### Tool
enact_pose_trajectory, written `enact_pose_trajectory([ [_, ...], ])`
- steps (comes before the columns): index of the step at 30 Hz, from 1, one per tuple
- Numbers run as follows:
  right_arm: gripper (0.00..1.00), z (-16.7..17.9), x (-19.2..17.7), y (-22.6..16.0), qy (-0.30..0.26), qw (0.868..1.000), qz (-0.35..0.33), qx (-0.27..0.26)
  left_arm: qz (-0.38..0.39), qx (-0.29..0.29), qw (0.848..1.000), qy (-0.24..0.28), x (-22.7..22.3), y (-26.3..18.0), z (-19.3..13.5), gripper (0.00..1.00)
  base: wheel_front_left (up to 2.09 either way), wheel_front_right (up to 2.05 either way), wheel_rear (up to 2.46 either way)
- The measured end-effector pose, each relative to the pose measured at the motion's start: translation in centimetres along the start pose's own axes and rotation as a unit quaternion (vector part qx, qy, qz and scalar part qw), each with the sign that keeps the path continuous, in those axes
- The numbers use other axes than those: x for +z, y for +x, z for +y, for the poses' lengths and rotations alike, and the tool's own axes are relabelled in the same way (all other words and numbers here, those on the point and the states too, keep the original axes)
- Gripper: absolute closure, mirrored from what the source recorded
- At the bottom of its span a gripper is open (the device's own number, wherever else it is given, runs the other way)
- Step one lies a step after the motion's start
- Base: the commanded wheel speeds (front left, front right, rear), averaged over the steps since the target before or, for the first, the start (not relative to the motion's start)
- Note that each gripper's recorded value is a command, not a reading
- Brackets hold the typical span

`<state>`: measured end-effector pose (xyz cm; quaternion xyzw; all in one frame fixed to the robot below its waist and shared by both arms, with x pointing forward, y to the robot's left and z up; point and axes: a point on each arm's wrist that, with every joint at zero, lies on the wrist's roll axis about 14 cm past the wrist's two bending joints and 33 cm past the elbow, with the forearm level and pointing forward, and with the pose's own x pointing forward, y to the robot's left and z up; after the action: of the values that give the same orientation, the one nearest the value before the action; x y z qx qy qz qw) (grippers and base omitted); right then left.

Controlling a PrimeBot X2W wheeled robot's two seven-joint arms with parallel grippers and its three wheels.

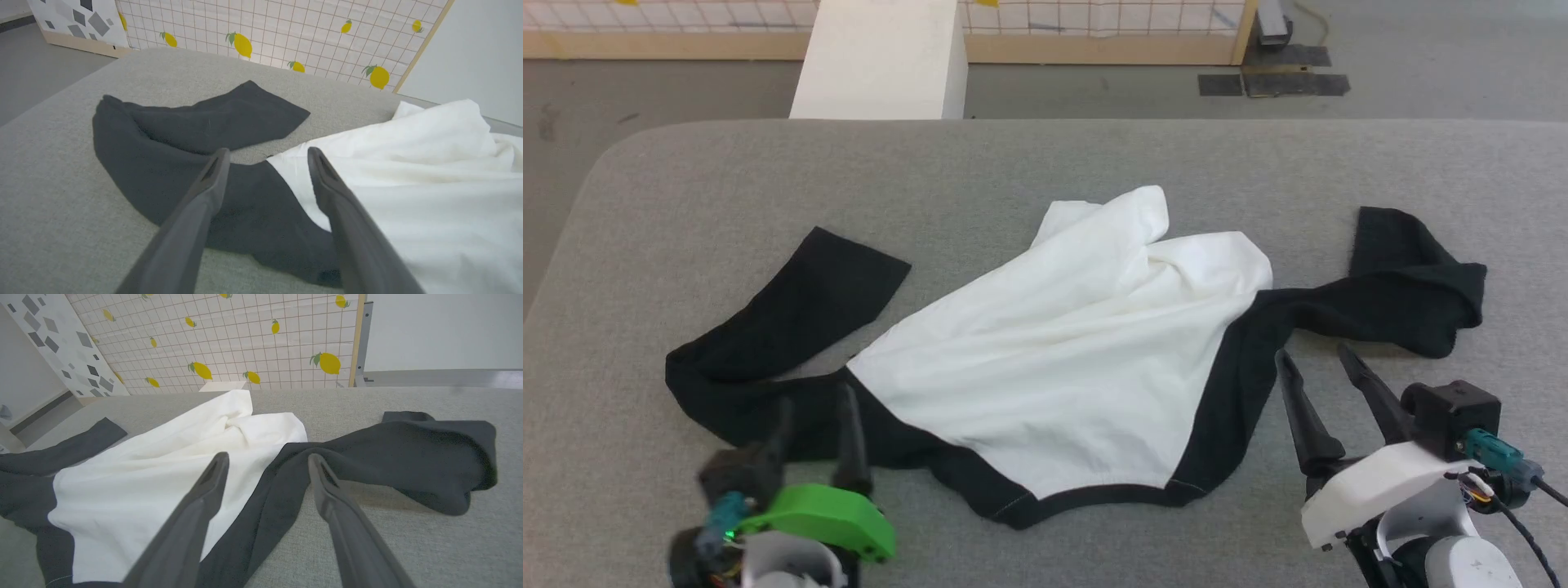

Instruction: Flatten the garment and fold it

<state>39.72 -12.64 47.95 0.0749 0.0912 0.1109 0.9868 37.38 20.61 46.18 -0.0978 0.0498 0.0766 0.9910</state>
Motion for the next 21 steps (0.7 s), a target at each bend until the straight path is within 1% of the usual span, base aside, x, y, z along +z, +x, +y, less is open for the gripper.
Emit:
enact_pose_trajectory([
  [2, 0.00, 0.2, -0.2, 0.2, 0.001, 1.000, 0.005, 0.004, 0.037, -0.009, 0.999, -0.001, -1.8, -0.3, -0.6, 0.00, 0.00, 0.00, 0.00],
  [5, 0.00, 0.4, -0.4, 0.5, 0.002, 1.000, 0.007, 0.007, 0.112, -0.019, 0.993, -0.010, -4.8, -1.0, -1.5, 0.00, 0.00, 0.00, 0.00],
  [8, 0.00, 0.4, -0.6, 0.7, 0.002, 1.000, 0.010, 0.008, 0.168, -0.014, 0.985, -0.030, -6.6, -1.5, -1.8, 0.00, 0.00, 0.00, 0.00],
  [10, 0.00, 0.4, -0.8, 0.7, 0.003, 1.000, 0.013, 0.008, 0.202, 0.001, 0.979, -0.039, -7.6, -1.8, -1.4, 0.00, 0.00, 0.00, 0.00],
  [16, 0.00, 0.2, -1.0, 0.6, 0.004, 1.000, 0.015, 0.004, 0.259, 0.038, 0.965, -0.033, -8.6, -2.0, -0.2, 0.00, 0.00, 0.00, 0.00],
  [21, 0.00, -0.3, -0.7, 0.2, 0.003, 1.000, 0.011, -0.004, 0.258, 0.062, 0.964, -0.033, -7.8, -2.2, 1.1, 0.00, 0.00, 0.00, 0.00],
])
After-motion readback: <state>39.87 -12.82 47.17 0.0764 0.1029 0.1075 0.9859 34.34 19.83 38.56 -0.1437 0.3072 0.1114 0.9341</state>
